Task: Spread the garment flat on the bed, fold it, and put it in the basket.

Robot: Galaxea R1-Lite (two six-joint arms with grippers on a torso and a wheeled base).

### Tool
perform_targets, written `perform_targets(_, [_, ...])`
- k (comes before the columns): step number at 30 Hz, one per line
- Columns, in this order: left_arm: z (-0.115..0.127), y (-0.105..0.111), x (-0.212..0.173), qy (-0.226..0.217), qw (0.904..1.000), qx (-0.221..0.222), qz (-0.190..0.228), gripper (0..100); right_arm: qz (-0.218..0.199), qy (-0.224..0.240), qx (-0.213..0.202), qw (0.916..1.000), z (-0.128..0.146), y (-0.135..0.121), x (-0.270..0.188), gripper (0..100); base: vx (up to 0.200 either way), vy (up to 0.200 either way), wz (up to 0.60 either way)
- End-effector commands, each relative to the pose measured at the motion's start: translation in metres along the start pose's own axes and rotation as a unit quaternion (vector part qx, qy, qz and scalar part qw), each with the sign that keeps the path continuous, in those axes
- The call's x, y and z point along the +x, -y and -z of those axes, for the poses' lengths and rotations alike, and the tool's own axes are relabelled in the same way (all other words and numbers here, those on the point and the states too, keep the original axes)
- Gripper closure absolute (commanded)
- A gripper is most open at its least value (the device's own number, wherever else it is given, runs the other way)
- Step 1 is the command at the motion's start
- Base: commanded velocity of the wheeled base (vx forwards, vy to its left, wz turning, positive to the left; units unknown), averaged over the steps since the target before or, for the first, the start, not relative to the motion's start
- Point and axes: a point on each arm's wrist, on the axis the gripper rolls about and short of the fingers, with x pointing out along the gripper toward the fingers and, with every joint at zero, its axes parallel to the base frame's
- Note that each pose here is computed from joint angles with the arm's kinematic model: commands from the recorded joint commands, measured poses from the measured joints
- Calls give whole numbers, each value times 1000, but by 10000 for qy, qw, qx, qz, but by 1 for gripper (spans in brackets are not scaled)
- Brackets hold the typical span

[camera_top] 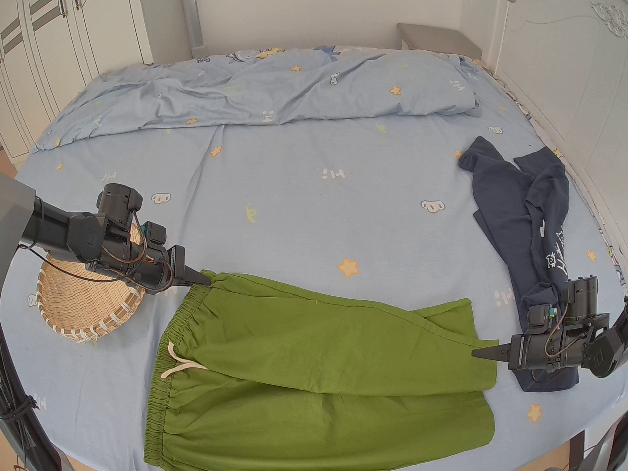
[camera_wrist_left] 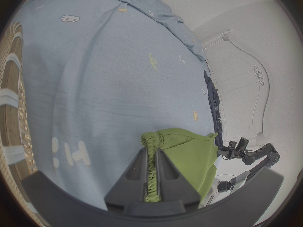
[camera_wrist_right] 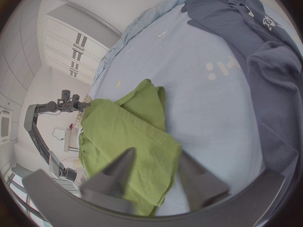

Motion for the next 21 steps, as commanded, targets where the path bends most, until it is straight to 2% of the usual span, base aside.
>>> perform_targets(1, [1,0,1,-17,10000,-9,-1,100,19,1,23,10000,0,2,0,100,0,0,0])
perform_targets(9, [1,1,1,-15,10000,0,5,100,70,81,54,9999,-1,4,-4,100,0,0,0])
perform_targets(11, [1,1,0,-11,10000,3,1,100,47,206,-58,9998,-3,0,-7,100,0,0,0])
perform_targets(17, [1,6,-11,102,9999,48,9,100,177,826,-611,9946,-28,-28,-17,100,0,0,0])
perform_targets(21, [1,7,-13,118,9999,53,15,100,207,1098,-740,9910,-49,-47,-13,100,0,0,0])
